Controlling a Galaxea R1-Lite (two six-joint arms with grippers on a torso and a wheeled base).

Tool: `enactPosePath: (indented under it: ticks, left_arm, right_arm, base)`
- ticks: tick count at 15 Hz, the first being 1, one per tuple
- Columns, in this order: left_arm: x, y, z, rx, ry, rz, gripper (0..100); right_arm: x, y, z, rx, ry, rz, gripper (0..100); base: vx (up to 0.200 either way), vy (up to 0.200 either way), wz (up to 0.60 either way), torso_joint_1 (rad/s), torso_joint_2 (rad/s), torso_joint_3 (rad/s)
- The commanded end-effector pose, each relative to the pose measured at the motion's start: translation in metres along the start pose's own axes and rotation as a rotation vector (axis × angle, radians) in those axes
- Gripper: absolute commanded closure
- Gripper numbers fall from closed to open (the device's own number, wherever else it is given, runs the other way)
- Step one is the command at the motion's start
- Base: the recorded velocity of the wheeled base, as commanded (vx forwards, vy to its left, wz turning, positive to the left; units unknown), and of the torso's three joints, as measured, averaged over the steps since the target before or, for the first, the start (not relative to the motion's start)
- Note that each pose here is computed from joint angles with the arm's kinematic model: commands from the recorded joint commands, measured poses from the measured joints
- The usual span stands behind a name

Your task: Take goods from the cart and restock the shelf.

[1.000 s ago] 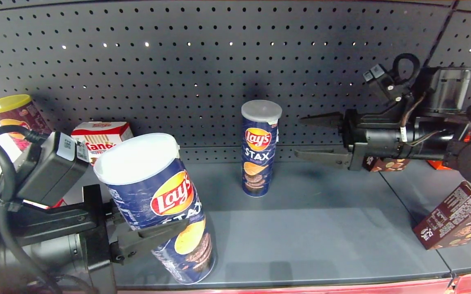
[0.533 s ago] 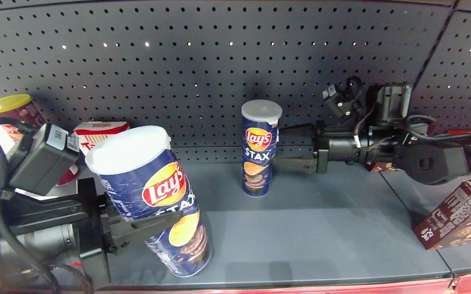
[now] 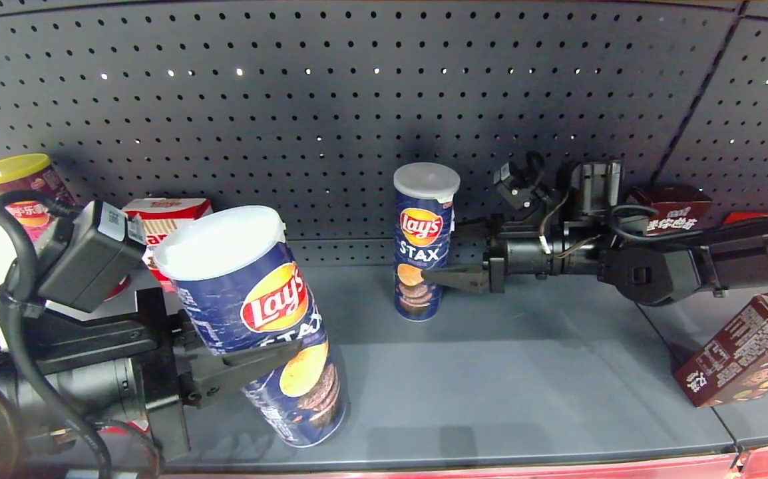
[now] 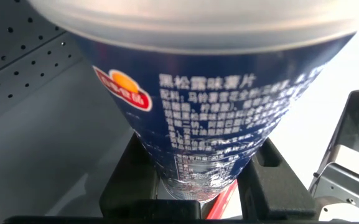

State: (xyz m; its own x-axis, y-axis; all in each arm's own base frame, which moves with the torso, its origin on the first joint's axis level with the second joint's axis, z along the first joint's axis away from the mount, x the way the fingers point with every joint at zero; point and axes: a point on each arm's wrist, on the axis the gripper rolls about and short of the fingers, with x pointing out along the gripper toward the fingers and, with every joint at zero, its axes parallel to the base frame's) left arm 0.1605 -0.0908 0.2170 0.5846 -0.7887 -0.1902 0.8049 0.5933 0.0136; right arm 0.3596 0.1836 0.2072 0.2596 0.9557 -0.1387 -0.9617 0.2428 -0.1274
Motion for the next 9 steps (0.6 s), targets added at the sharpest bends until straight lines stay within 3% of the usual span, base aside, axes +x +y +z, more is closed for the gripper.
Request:
enactPosePath:
  ticks: [1,9]
  left_arm:
    - [0.001,0.000,-0.001,-0.002,0.003,0.000,100]
    - [0.001,0.002,-0.001,-0.005,0.006,0.007,100]
  right_arm:
    - [0.008,-0.003,-0.008,0.010,0.008,0.009,0]
    - [0.030,-0.004,-0.020,0.019,0.037,-0.017,0]
  base:
    - [0.000,0.000,0.00,0.000,0.00,0.000]
    - [0.000,0.000,0.00,0.000,0.00,0.000]
